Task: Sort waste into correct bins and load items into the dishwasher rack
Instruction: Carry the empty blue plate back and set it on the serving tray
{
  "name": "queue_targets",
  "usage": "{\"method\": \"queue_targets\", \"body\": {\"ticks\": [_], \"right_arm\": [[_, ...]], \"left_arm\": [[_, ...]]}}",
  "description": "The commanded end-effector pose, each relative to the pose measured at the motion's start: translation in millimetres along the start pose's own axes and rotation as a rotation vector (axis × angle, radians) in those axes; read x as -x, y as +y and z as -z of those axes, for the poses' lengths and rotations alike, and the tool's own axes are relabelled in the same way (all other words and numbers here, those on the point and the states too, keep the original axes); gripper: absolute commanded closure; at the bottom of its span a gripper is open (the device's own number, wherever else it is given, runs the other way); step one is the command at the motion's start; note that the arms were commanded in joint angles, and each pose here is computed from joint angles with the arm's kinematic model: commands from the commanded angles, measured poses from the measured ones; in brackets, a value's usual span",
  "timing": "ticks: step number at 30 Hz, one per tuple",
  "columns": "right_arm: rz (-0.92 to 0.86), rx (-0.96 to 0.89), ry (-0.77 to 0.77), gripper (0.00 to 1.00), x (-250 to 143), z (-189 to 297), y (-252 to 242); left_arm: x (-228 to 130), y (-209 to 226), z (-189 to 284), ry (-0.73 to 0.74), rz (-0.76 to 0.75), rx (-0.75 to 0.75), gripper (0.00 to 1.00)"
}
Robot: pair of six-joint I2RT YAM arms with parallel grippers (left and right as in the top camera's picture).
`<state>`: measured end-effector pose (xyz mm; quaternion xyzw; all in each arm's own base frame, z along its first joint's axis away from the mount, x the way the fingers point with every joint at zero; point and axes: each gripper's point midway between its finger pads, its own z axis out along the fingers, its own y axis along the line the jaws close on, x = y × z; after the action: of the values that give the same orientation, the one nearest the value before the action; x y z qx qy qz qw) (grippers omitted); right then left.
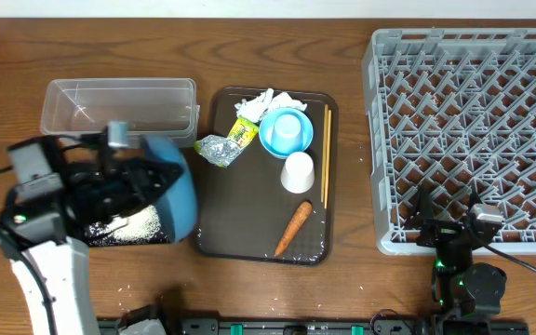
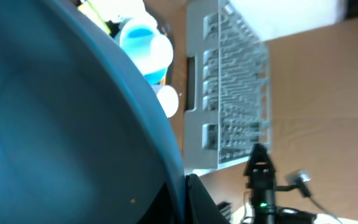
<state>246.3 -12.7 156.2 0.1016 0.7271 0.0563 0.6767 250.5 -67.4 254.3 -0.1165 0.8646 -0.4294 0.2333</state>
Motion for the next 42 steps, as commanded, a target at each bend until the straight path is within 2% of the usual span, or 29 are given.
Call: {"method": "queue_targets", "body": {"ticks": [1,6,15,25,36,39,42], "right_arm": [[0.006,-0.014,-0.005,0.01,1,0,-4],[0.006,-0.014,-0.005,0.01,1,0,-4],[0.006,-0.014,-0.005,0.01,1,0,-4],[0.006,-0.014,-0.005,0.01,1,0,-4],[0.006,-0.014,-0.005,0.01,1,0,-4],[0.006,-0.014,-0.005,0.01,1,0,-4],[0.006,-0.014,-0.005,0.01,1,0,-4]], "left_arm": [[-6,-4,-11,0.002,-0.004,0.11,0.94],[-21,-4,-42,0.049,-0.072,0.256,0.93],[-62,2,-103,0.208,-0.212,0.425,0.93],[-89,12,-174,0.345,-0.288,0.442,0.93],[-97,49,-199,0.407,-0.27,0.556,0.92],[-98,53,-201,0.413,-0.268,0.567,0.84],[-98,52,-201,0.412,-0.268,0.563,0.83]]}}
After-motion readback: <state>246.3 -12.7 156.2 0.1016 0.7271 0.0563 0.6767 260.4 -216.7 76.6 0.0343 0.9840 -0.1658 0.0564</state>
